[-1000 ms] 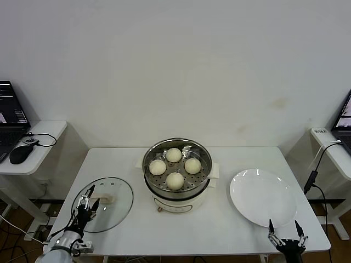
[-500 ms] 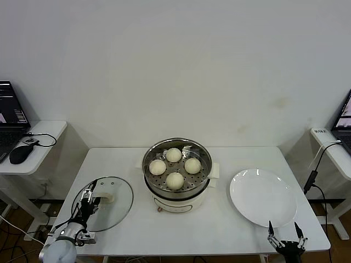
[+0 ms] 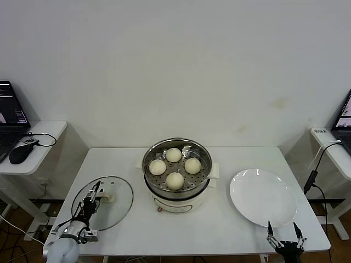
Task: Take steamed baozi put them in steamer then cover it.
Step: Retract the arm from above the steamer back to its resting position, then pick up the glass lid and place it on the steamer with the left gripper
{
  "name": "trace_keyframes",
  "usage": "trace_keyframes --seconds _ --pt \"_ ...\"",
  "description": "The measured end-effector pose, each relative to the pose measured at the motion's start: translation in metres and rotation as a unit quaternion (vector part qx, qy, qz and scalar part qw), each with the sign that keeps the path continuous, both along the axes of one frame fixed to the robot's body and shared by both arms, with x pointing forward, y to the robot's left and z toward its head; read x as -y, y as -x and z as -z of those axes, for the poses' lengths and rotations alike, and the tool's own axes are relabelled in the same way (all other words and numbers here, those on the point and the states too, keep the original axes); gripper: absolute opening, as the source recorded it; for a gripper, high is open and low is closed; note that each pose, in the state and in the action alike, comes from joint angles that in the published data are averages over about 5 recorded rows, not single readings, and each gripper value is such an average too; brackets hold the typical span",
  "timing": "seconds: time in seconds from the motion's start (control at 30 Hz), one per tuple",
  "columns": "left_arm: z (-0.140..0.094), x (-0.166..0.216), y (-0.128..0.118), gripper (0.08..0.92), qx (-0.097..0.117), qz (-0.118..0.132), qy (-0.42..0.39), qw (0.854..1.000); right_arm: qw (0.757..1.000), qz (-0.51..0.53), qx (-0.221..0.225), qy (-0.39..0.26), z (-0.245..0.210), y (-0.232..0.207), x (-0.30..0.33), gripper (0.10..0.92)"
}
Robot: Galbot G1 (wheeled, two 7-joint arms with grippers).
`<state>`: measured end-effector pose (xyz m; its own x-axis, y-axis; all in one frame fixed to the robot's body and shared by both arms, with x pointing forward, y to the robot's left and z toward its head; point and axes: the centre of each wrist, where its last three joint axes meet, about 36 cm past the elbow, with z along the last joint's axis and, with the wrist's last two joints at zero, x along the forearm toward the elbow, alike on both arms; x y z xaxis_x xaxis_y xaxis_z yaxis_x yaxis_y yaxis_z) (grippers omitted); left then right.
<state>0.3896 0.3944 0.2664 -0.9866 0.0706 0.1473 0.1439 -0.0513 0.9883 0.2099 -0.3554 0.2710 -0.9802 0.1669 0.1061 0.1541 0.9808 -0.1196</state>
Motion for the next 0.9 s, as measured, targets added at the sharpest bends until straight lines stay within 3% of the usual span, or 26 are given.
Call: trace_keyframes --seconds 0.43,0.67,0.9 --pt "0.004 -0.009 0.005 0.146 0.024 -0.007 0.008 1.0 1.0 -0.011 -0.002 0.003 -0.001 -0.002 0.0 0.823" --pt "-0.019 -0.014 0.018 0.129 0.045 -0.024 0.003 0.999 1.0 -0.022 -0.001 0.007 -0.002 -0.006 -0.002 0.823" --pt "-0.06 -0.011 0.035 0.129 0.062 -0.054 0.001 0.997 0.999 -0.036 0.001 0.015 -0.005 -0.008 -0.005 0.822"
